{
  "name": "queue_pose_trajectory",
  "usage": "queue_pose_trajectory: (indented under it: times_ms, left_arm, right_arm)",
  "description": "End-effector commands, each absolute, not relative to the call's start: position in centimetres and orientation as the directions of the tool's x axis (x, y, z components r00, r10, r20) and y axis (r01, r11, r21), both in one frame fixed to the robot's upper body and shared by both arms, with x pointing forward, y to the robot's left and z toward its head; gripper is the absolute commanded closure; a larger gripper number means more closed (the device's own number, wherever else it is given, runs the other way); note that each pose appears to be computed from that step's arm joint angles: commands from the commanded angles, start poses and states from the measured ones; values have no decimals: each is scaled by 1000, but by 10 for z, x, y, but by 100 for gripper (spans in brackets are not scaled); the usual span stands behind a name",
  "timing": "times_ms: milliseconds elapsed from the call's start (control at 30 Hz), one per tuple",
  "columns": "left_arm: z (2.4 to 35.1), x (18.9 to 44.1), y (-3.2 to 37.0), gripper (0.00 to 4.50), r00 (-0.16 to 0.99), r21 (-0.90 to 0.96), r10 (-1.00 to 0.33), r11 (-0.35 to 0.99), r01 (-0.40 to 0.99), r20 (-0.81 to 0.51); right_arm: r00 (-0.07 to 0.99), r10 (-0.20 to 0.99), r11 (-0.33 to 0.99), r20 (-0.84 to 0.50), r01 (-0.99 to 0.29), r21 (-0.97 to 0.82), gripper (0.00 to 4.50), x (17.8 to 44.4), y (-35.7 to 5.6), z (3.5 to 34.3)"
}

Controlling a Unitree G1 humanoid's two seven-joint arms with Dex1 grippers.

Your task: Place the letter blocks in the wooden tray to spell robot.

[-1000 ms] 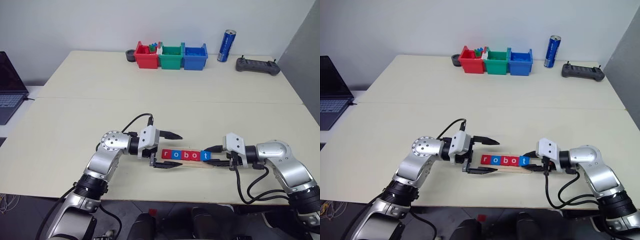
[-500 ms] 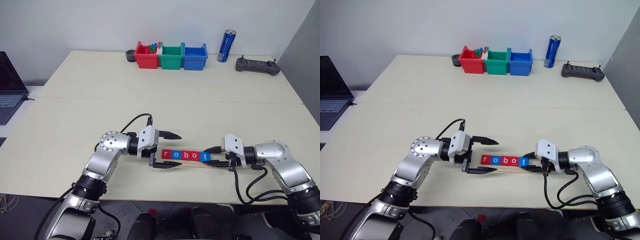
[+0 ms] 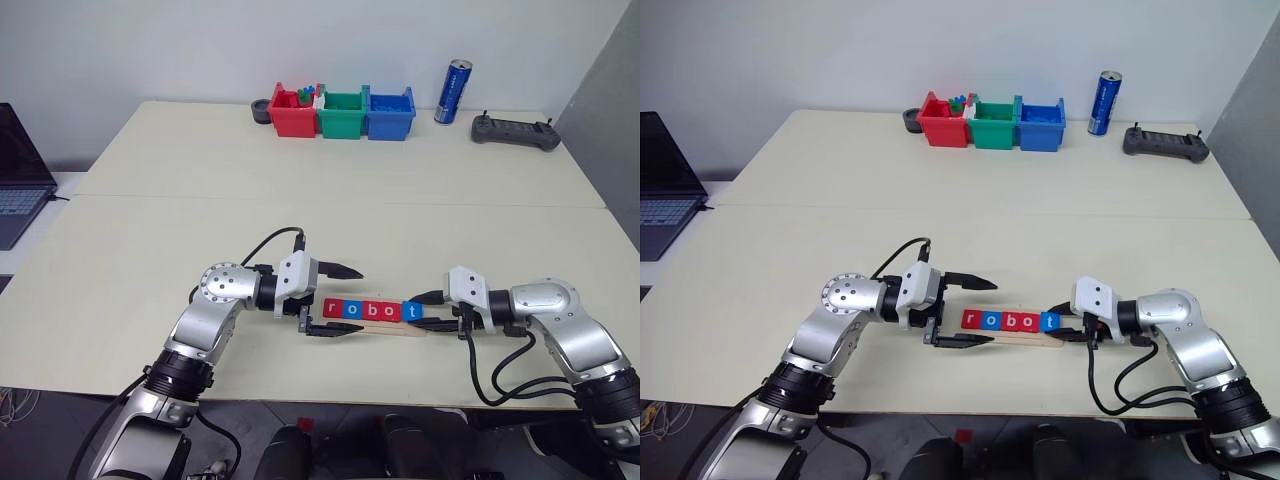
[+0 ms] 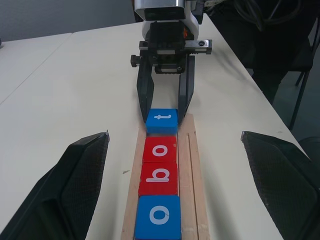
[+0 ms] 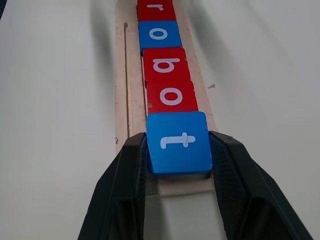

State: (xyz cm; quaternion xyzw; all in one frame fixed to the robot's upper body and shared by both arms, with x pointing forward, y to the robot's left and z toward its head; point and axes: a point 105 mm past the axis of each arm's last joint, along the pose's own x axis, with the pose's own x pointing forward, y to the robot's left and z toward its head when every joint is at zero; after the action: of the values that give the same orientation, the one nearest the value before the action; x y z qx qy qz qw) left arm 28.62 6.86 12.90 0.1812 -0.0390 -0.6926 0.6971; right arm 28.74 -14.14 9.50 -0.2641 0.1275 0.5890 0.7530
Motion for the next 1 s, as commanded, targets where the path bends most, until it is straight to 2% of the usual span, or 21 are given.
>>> queue_pose_trajectory:
  times_ms: [33, 167, 233, 600, 733, 1000]
  left_arm:
    - [140, 283, 68, 0, 36, 349, -985, -26, 937, -171]
    - [140, 284, 67, 0, 38, 351, -985, -24, 936, -170]
    - [139, 284, 67, 0, 38, 351, -985, -24, 936, -169]
    - [140, 285, 66, 0, 36, 351, -985, -26, 936, -169]
    - [140, 286, 66, 0, 33, 350, -985, -29, 936, -170]
    - [141, 286, 65, 0, 24, 351, -985, -38, 935, -171]
  right_arm:
    - [260, 829, 139, -494, -953, -269, 200, 286, -138, 104]
    - [245, 839, 136, -485, -959, -249, 55, 283, -136, 107]
    - [253, 842, 148, -476, -957, -248, 2, 284, -136, 110]
    - [332, 836, 233, -436, -936, -264, 2, 285, -155, 133]
    - [350, 829, 255, -437, -931, -261, 96, 281, -161, 130]
    - [359, 811, 258, -462, -928, -268, 385, 278, -156, 108]
